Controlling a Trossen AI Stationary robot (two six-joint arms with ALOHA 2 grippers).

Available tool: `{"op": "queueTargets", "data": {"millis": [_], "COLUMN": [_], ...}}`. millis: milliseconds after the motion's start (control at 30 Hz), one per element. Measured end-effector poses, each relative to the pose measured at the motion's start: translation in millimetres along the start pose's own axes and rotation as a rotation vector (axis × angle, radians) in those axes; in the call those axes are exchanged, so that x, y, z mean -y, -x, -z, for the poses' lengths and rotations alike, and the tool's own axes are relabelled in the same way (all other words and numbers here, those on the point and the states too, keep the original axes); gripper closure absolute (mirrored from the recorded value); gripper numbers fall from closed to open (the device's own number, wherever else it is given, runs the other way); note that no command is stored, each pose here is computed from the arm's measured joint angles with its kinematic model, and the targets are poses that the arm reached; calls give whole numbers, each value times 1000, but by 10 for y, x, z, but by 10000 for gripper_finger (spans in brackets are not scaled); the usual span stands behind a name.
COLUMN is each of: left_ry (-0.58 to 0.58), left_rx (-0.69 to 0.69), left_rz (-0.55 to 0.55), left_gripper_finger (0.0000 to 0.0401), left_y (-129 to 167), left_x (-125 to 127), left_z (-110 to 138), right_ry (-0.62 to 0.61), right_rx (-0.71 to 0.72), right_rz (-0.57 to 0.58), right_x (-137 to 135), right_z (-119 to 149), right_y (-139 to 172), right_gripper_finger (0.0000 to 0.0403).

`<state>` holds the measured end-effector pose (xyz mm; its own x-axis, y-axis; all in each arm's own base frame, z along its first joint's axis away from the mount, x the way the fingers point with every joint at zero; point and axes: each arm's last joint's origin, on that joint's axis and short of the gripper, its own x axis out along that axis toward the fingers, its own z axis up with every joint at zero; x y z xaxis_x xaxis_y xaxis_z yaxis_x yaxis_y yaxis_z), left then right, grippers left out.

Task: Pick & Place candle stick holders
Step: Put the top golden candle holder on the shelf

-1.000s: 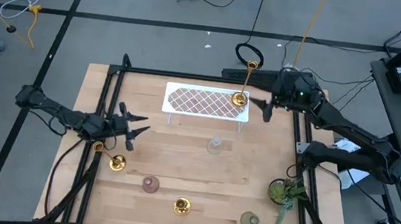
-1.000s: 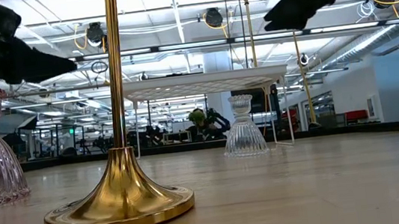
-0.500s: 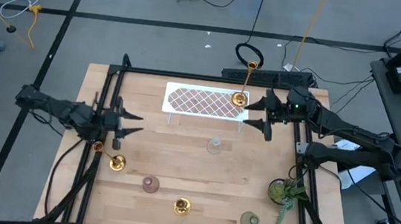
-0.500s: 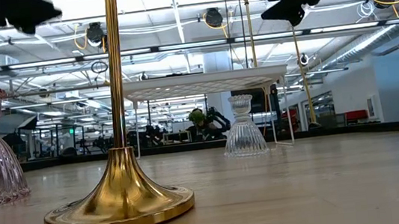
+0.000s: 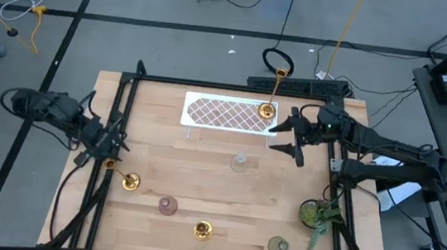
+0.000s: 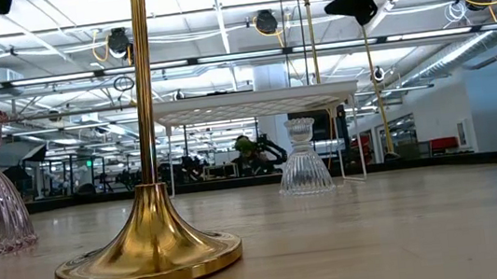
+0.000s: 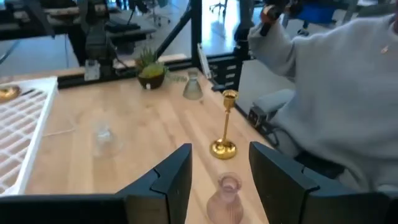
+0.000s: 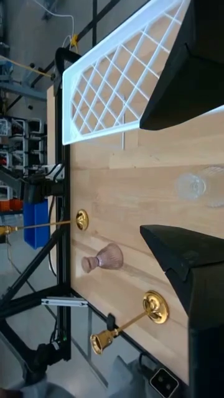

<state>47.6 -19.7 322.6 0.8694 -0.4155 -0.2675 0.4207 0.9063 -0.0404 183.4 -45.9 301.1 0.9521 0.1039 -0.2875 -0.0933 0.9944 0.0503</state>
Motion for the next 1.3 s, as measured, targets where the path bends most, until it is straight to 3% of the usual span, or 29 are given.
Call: {"op": "queueTargets", "data": {"millis": [133,300,567,767,900,1300], "left_ry": [8,22,32,10,26,24], "left_rx": [-47,-109,-233,-312,-369,-375], "left_rz": [-60,-56,102,238,251,246], "left_gripper_finger": [235,234,201,181,185,222], "left_y": [-34,-125,-302,-258,-184,-168], "left_x": [-21,-30,-4,55,75,84], "left_z": [26,41,74,155,225,235], "right_ry": [5,10,80,107,114,123], "right_rx": [-1,-4,-12,25,27,26], "right_rz": [-16,-37,-66,-93,-111,-144], "right_x": [-30,-70,-123,-178,-213,-277], "right_z": [-1,-2,6,-33,-35,-36], "right_y": [-10,-23,-39,-54,-63,-78], "right_gripper_finger": [149,149,149,149,149,149]}}
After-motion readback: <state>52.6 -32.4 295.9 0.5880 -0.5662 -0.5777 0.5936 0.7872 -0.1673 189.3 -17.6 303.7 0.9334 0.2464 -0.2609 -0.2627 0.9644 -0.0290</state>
